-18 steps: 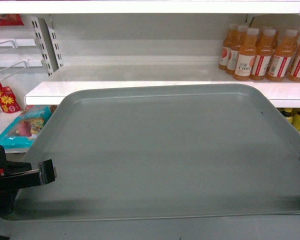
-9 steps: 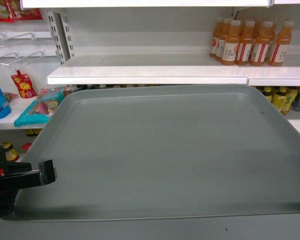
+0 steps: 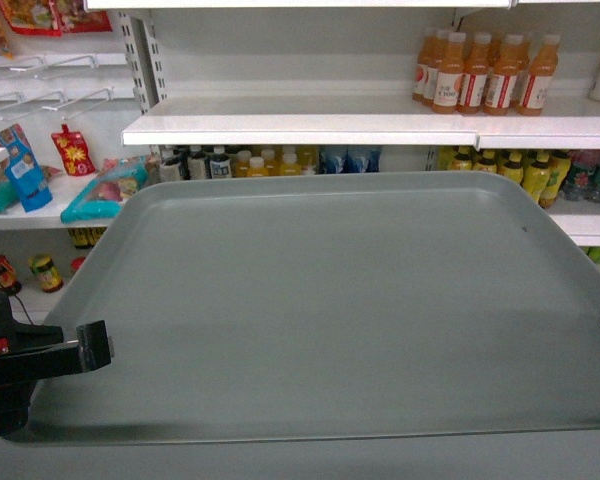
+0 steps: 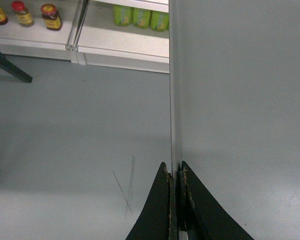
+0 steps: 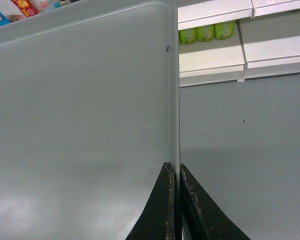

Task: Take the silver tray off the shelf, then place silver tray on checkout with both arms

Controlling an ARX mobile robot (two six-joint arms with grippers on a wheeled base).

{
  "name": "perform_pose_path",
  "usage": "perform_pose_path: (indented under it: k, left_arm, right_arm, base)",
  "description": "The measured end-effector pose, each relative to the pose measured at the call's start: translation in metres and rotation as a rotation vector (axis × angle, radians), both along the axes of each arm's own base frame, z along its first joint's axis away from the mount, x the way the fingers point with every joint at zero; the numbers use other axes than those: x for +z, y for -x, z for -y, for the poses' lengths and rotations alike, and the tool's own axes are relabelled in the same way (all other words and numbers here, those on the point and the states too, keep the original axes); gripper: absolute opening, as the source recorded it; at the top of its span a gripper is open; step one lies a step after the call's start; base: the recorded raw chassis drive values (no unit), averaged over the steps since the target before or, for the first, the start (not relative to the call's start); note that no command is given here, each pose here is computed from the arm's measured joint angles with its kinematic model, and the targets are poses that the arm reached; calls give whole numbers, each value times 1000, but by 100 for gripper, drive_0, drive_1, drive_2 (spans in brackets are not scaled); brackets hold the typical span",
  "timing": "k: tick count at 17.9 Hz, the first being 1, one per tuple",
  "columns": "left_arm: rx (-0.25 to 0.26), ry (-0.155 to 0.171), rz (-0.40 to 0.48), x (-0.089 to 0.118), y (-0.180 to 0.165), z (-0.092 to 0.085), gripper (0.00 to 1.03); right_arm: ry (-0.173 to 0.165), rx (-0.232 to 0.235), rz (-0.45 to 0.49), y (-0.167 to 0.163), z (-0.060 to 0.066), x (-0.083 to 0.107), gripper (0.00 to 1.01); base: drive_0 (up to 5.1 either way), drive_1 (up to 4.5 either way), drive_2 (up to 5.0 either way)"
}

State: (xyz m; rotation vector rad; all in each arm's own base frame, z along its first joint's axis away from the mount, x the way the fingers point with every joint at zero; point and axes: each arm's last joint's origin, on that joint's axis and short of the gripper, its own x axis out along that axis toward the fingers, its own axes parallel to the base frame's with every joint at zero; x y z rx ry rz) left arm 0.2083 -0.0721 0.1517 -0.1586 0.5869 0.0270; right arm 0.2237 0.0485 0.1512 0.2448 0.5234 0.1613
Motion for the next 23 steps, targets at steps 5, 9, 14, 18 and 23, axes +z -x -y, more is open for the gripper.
perform_pose_path:
  k: [5, 9, 14, 18, 23]
  left_arm:
    - [2, -1, 1, 0, 0, 0, 3]
    - [2, -1, 0, 0, 0, 0, 3]
    - [1, -1, 1, 0, 0, 0, 3]
    - [1, 0, 3, 0, 0, 0, 3]
    - [1, 0, 2, 0, 0, 0, 3]
  right_arm:
    - [-1, 1, 4, 0, 0, 0, 3]
    - [-1, 1, 4, 0, 0, 0, 3]
    - [-1, 1, 2, 0, 0, 0, 3]
    - [-1, 0, 4, 0, 0, 0, 3]
    - [-1, 1, 3, 0, 0, 0, 3]
  base:
    - [6, -425, 436]
    - [4, -426, 434]
    - [2, -428, 433]
    - [-1, -433, 431]
    - [-3, -435, 430]
